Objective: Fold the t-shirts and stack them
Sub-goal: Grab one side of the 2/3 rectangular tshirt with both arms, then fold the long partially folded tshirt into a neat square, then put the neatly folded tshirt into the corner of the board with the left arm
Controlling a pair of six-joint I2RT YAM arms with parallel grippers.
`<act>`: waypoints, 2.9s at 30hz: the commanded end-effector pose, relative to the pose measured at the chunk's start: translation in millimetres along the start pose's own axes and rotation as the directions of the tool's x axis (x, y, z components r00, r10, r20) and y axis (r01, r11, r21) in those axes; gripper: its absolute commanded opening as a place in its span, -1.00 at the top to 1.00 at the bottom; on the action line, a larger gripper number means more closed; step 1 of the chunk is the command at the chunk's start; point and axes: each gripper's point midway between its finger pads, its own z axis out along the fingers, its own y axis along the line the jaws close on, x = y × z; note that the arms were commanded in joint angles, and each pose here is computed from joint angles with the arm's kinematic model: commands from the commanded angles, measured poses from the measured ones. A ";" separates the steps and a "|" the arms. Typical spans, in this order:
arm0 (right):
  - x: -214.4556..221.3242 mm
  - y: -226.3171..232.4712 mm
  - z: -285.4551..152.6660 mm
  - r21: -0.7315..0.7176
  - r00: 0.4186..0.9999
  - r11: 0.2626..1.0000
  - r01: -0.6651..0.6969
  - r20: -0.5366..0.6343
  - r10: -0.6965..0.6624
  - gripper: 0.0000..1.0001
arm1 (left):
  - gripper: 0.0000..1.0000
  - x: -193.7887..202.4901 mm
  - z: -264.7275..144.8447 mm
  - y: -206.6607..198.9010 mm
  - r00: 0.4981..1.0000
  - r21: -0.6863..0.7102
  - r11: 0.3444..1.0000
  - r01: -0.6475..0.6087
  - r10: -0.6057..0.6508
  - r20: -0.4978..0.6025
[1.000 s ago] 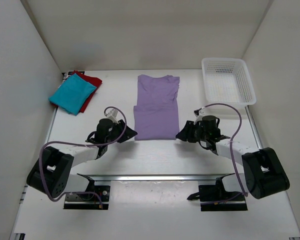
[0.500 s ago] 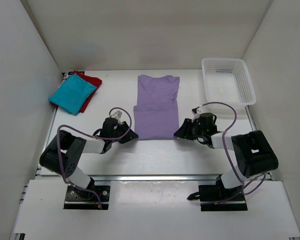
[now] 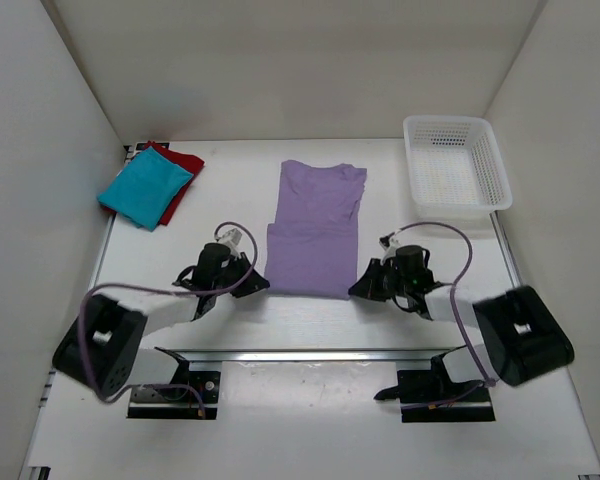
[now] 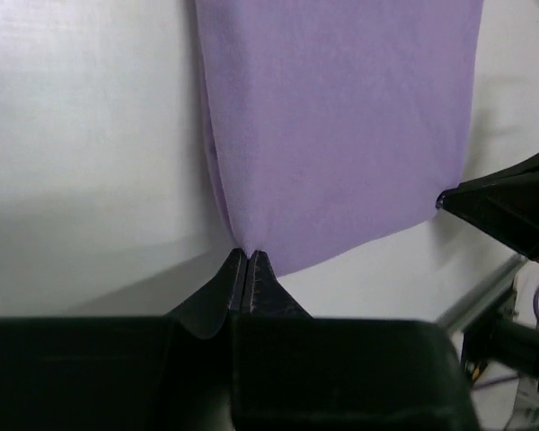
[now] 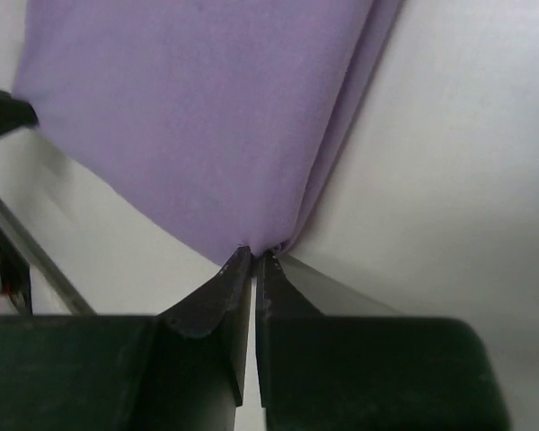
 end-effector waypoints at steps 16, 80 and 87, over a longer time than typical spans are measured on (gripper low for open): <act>-31.9 57.6 -88.4 -0.041 0.989 0.998 0.055 0.137 -0.049 1.00 | 1.00 -62.5 -102.0 -107.5 0.984 0.182 0.973 -0.142 0.119 0.130; -277.3 -20.2 85.8 0.043 0.985 0.996 0.078 0.150 -0.084 0.59 | -0.15 -265.8 106.0 -49.2 0.929 0.189 0.974 0.126 -0.182 0.321; -267.6 47.4 43.6 -0.029 0.961 0.986 0.166 0.227 -0.156 -0.13 | -0.51 -200.5 96.9 -9.8 0.970 -0.010 1.000 0.025 -0.022 0.244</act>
